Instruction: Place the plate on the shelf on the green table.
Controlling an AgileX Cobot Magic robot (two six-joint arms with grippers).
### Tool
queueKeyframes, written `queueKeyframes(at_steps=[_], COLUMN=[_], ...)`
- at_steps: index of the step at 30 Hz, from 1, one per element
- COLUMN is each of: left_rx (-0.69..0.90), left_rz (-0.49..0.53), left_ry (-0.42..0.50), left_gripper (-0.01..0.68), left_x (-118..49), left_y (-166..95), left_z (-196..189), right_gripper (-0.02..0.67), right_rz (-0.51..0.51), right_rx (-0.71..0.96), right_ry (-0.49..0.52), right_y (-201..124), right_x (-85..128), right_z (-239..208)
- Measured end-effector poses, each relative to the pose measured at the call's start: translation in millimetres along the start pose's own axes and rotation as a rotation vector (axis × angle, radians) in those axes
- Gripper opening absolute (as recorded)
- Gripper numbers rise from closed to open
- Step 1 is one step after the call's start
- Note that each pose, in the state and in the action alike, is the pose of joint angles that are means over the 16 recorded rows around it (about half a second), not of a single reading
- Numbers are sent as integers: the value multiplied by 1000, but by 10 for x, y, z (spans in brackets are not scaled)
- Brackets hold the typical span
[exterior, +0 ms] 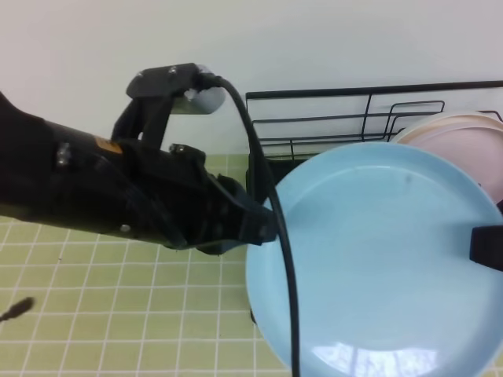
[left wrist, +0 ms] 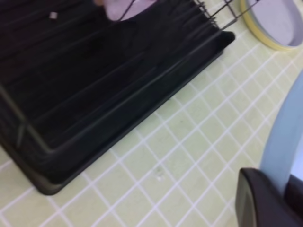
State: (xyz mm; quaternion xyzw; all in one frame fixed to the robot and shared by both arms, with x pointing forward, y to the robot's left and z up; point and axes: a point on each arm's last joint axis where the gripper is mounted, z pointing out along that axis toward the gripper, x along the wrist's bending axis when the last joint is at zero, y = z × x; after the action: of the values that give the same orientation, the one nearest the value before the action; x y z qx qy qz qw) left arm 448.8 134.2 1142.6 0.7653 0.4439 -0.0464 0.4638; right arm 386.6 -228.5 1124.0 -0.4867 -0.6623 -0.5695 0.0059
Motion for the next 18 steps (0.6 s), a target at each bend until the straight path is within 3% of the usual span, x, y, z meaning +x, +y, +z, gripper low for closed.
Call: queueKeyframes(at_steps=[12, 18], left_rx=[11, 33], left_rz=[16, 7], left_ry=[-39, -42], left_gripper=[12, 110], left_x=[-93, -94], left_y=[-21, -40], left_z=[39, 41], right_gripper=[169, 97], right_rz=[-137, -287], right_rx=[39, 44], right_ry=[-38, -93], right_y=[-34, -28], right_x=[-38, -90], right_z=[-2, -5])
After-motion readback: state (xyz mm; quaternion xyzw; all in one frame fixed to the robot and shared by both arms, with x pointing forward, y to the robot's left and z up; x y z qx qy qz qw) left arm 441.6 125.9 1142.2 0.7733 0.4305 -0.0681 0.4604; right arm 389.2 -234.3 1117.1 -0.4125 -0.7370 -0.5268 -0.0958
